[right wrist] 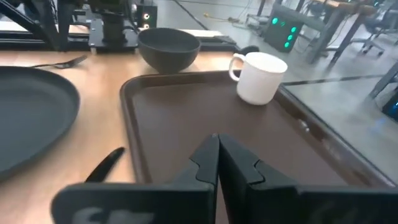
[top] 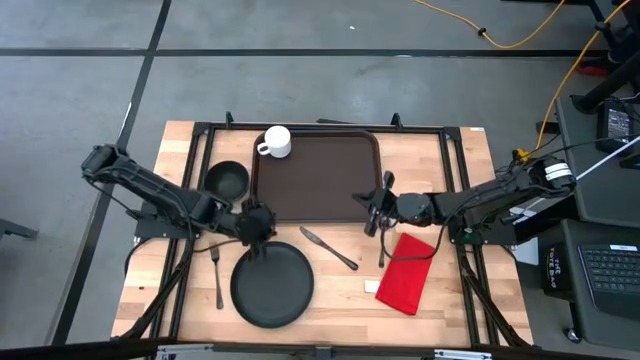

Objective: Set up tray
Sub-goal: Put the black plate to the bottom of the white cup on the brown serving tray

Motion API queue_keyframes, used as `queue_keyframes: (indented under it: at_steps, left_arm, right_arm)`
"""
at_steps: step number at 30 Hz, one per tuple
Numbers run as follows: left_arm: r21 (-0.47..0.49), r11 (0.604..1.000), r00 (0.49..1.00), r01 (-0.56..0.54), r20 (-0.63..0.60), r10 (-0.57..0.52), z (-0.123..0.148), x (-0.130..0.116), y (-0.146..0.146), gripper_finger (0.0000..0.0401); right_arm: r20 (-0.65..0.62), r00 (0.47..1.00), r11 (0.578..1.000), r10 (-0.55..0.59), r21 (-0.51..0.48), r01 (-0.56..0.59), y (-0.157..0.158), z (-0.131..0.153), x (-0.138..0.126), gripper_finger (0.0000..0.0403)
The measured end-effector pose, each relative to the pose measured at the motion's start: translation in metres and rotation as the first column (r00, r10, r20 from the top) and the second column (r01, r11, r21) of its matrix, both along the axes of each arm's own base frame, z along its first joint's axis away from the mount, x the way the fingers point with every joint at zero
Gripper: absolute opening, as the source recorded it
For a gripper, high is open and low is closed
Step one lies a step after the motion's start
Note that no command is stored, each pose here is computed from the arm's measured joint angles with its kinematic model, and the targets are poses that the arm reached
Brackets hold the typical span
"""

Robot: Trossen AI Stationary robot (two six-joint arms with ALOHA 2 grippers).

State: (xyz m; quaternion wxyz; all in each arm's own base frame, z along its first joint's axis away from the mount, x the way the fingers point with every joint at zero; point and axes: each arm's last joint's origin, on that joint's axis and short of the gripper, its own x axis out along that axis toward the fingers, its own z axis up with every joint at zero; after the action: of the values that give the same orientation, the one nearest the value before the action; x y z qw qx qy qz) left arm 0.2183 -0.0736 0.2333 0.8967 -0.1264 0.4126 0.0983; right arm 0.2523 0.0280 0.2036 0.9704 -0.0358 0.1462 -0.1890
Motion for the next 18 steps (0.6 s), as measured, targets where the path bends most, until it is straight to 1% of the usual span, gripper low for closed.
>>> queue_keyframes:
  at_steps: [5, 8, 13, 18]
  left_arm:
    - [-0.031, 0.998, 0.989, 0.048, -0.14, -0.052, -0.009, 0.004, -0.007, 0.0002]
    - [-0.042, 0.997, 0.981, 0.058, -0.181, -0.065, -0.015, 0.005, -0.008, 0.0007]
    - [-0.059, 0.998, 0.974, -0.021, -0.226, 0.007, -0.02, 0.005, -0.004, 0.002]
    - [-0.07, 0.994, 0.963, -0.079, -0.264, 0.058, -0.022, 0.003, -0.001, 0.0051]
  right_arm:
    - [-0.003, 1.0, 0.999, 0.01, 0.047, -0.01, 0.006, -0.002, -0.002, 0.0007]
    - [-0.013, 1.0, 0.997, 0.014, 0.07, -0.013, 0.009, -0.004, -0.003, 0.0006]
    - [-0.023, 1.0, 0.995, 0.013, 0.104, -0.011, 0.013, -0.006, -0.004, 0.0025]
    - [-0.022, 0.999, 0.994, 0.026, 0.106, -0.023, 0.016, -0.006, -0.005, 0.0028]
